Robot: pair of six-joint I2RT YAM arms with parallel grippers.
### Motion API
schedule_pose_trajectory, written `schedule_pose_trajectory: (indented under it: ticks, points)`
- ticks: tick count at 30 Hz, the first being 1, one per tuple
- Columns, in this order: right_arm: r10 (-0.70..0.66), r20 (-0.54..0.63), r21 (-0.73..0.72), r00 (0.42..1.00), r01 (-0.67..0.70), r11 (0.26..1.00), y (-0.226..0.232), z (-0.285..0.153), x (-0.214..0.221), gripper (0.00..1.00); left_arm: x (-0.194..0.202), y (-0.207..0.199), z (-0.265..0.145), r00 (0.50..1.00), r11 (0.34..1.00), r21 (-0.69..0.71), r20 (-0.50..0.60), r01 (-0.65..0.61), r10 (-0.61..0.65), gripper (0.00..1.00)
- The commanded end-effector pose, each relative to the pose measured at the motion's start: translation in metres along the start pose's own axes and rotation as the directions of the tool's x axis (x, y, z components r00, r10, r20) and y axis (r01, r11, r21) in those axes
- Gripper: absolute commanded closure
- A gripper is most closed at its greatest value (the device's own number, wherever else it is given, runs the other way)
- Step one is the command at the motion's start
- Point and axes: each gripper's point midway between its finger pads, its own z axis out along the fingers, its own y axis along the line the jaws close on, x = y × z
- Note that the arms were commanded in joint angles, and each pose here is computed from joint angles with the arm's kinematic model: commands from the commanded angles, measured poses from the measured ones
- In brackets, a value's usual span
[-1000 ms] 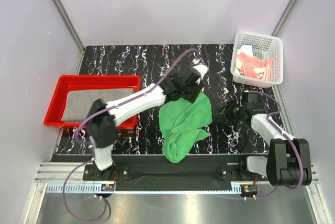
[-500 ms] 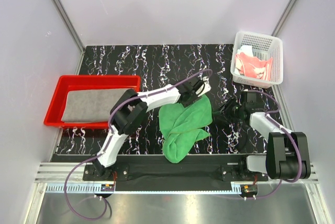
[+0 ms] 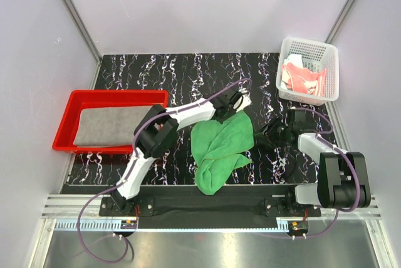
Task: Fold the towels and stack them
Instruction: Flatten out the crumpled towel
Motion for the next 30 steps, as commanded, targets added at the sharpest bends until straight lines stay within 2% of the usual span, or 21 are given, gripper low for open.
schedule_pose_trajectory:
  ticks: [1, 4, 5, 6, 8, 9, 12, 14, 15, 19, 23, 25, 30]
  points:
    - [0.000, 0.000, -0.044, 1.000, 0.000, 0.999, 0.005, 0.009, -0.001, 0.49, -0.042, 0.024, -0.039, 0.981, 0.992, 0.025, 0.150, 0.121, -0.124, 1.00]
    - [0.006, -0.012, -0.048, 1.000, -0.006, 0.999, 0.005, 0.016, -0.001, 0.52, -0.049, 0.047, -0.051, 0.945, 0.964, 0.089, 0.196, 0.250, -0.263, 1.00]
    - [0.013, -0.027, -0.037, 1.000, -0.014, 0.999, 0.002, 0.019, 0.001, 0.55, -0.054, 0.043, -0.054, 0.920, 0.936, 0.179, 0.203, 0.303, -0.336, 1.00]
    - [0.002, -0.012, -0.057, 1.000, -0.002, 0.998, 0.007, 0.021, -0.004, 0.56, -0.049, 0.061, -0.053, 0.898, 0.913, 0.200, 0.200, 0.355, -0.393, 1.00]
    - [0.000, -0.022, -0.054, 1.000, -0.001, 0.999, 0.009, 0.027, -0.003, 0.57, -0.047, 0.066, -0.051, 0.865, 0.868, 0.281, 0.182, 0.409, -0.467, 1.00]
    - [-0.005, -0.019, -0.057, 1.000, 0.003, 0.998, 0.011, 0.029, -0.005, 0.59, -0.034, 0.076, -0.041, 0.844, 0.837, 0.288, 0.143, 0.465, -0.517, 1.00]
    - [-0.008, -0.036, -0.058, 0.999, 0.006, 0.998, 0.017, 0.040, -0.005, 0.61, -0.017, 0.091, -0.029, 0.816, 0.796, 0.297, 0.087, 0.527, -0.572, 1.00]
    - [-0.017, -0.043, -0.057, 0.999, 0.014, 0.998, 0.021, 0.046, -0.009, 0.65, -0.014, 0.096, -0.026, 0.803, 0.779, 0.306, 0.072, 0.547, -0.592, 1.00]
    - [-0.024, -0.043, -0.052, 0.999, 0.022, 0.998, 0.022, 0.048, -0.011, 0.78, -0.008, 0.101, -0.023, 0.793, 0.767, 0.307, 0.061, 0.563, -0.606, 1.00]
    - [-0.101, -0.002, -0.022, 0.995, 0.101, 0.995, 0.037, 0.046, -0.035, 1.00, 0.001, 0.106, -0.022, 0.766, 0.734, 0.313, 0.031, 0.603, -0.642, 1.00]
    - [-0.200, 0.047, 0.063, 0.979, 0.197, 0.978, 0.041, 0.039, -0.060, 1.00, 0.010, 0.113, -0.023, 0.755, 0.725, 0.287, 0.007, 0.627, -0.656, 1.00]
    - [-0.218, 0.051, 0.090, 0.975, 0.213, 0.973, 0.047, 0.034, -0.069, 1.00, 0.009, 0.110, -0.026, 0.760, 0.722, 0.319, 0.009, 0.614, -0.650, 1.00]
    - [-0.322, -0.011, 0.246, 0.947, 0.315, 0.917, 0.037, 0.012, -0.079, 1.00, -0.002, 0.112, -0.046, 0.773, 0.751, 0.332, 0.091, 0.571, -0.628, 1.00]
